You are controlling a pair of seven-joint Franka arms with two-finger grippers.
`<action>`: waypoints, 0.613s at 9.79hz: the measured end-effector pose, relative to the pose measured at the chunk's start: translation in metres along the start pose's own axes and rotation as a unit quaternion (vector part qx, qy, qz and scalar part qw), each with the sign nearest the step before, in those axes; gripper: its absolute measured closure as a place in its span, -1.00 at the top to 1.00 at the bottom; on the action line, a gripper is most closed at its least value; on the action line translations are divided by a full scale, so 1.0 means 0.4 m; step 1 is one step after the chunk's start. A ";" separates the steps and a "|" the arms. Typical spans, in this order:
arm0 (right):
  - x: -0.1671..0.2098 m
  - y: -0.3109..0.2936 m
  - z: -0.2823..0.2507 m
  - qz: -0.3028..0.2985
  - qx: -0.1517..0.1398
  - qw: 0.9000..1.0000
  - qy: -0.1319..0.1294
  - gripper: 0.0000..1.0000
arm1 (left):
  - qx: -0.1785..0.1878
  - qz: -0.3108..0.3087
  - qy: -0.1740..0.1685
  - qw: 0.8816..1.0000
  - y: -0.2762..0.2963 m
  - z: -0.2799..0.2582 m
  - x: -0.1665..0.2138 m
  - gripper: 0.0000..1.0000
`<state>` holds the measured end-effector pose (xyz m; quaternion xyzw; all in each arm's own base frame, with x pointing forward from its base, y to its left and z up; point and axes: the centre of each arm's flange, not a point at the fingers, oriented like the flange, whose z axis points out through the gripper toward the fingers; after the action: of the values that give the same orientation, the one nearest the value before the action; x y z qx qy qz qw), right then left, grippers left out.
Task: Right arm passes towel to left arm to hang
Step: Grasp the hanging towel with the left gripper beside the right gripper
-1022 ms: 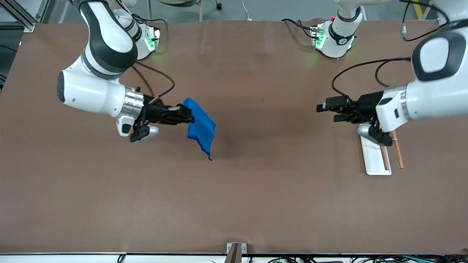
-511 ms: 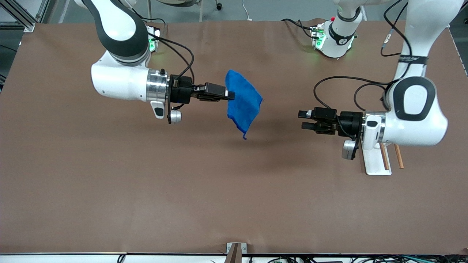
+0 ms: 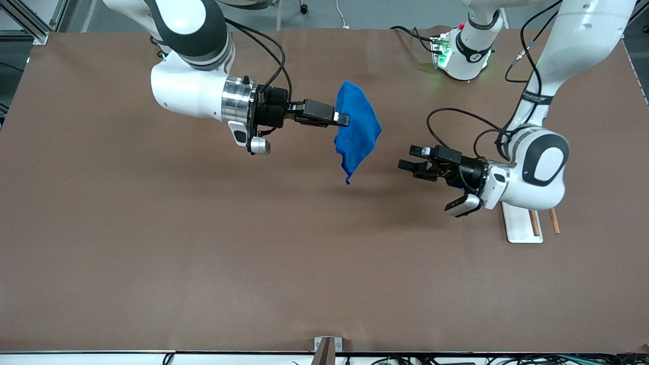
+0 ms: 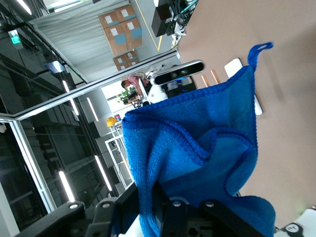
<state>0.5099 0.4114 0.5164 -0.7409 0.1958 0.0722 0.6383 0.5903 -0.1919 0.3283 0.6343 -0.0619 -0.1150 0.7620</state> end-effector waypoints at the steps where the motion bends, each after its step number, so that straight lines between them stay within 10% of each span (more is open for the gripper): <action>1: -0.004 -0.001 0.015 0.002 0.002 1.000 0.003 -0.73 | -0.040 -0.001 0.002 0.999 -0.042 0.021 0.004 1.00; 6: 0.014 0.018 0.036 0.013 0.002 1.000 0.000 -0.73 | -0.132 -0.009 0.000 0.991 -0.089 0.179 0.011 0.97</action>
<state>0.5141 0.4236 0.5051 -0.7369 0.2057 0.0801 0.6390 0.5739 -0.2673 0.3067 0.5287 -0.0402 -0.1293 0.8379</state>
